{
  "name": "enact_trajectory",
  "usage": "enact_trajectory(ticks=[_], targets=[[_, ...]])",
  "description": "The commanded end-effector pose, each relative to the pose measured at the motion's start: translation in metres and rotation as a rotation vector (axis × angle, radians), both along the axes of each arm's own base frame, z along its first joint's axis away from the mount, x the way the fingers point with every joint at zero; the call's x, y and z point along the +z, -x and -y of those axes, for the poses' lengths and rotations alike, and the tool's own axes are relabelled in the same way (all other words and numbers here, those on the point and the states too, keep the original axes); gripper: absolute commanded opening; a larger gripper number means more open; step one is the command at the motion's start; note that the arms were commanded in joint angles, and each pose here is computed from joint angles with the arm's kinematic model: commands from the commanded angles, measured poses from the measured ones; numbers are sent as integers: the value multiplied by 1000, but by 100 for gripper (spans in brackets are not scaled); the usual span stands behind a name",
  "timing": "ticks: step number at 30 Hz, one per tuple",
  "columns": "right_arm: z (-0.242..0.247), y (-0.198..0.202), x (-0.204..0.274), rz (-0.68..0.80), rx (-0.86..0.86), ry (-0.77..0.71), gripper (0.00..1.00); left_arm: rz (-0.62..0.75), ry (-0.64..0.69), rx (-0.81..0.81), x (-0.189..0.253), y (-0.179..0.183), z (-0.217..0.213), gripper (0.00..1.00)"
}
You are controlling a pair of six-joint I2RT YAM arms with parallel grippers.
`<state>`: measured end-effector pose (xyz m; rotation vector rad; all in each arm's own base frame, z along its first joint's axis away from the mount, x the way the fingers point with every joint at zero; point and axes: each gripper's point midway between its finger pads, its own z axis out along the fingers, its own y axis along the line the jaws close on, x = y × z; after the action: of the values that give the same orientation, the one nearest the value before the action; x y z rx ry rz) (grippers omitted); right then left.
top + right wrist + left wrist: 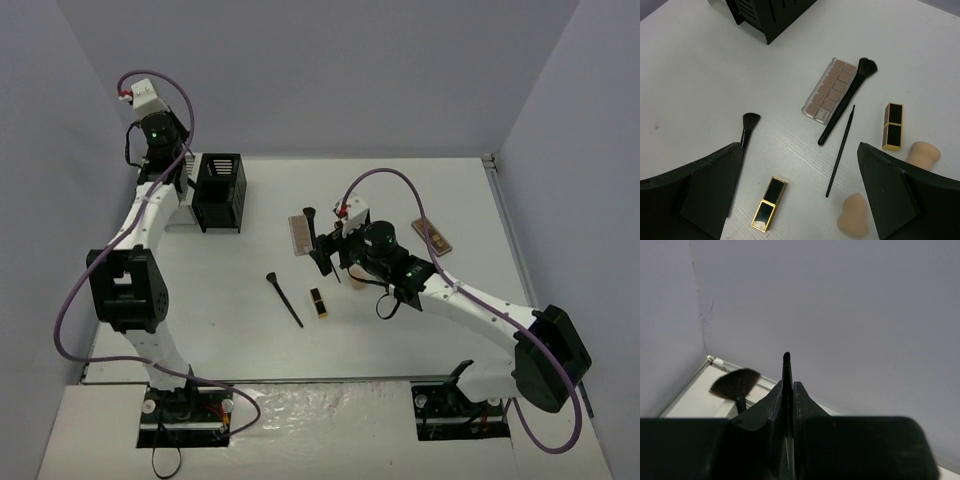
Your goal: Organize the makeup
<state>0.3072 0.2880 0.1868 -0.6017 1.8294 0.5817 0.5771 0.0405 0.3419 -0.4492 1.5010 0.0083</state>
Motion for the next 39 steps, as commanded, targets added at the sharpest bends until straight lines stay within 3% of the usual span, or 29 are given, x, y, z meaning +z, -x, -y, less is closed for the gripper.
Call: enact_trajectory(ticks=[1, 15, 20, 23, 29, 33, 39], targets=[[-3, -6, 1, 29, 13, 16, 96, 233, -49, 61, 63, -18, -35, 0], [-3, -6, -36, -43, 20, 98, 96, 118, -142, 108, -11, -74, -64, 0], [-3, -5, -42, -56, 21, 108, 96, 126, -150, 103, -26, -80, -65, 7], [-4, -6, -42, -65, 16, 110, 96, 123, -149, 99, -31, -81, -65, 16], [3, -16, -42, -96, -62, 132, 94, 139, -125, 105, -20, -60, -64, 54], [9, -25, -51, -129, -129, 164, 88, 192, -87, 113, 12, -27, -61, 67], [12, -41, -56, -171, -198, 183, 73, 150, -30, 86, 52, 34, -48, 82]])
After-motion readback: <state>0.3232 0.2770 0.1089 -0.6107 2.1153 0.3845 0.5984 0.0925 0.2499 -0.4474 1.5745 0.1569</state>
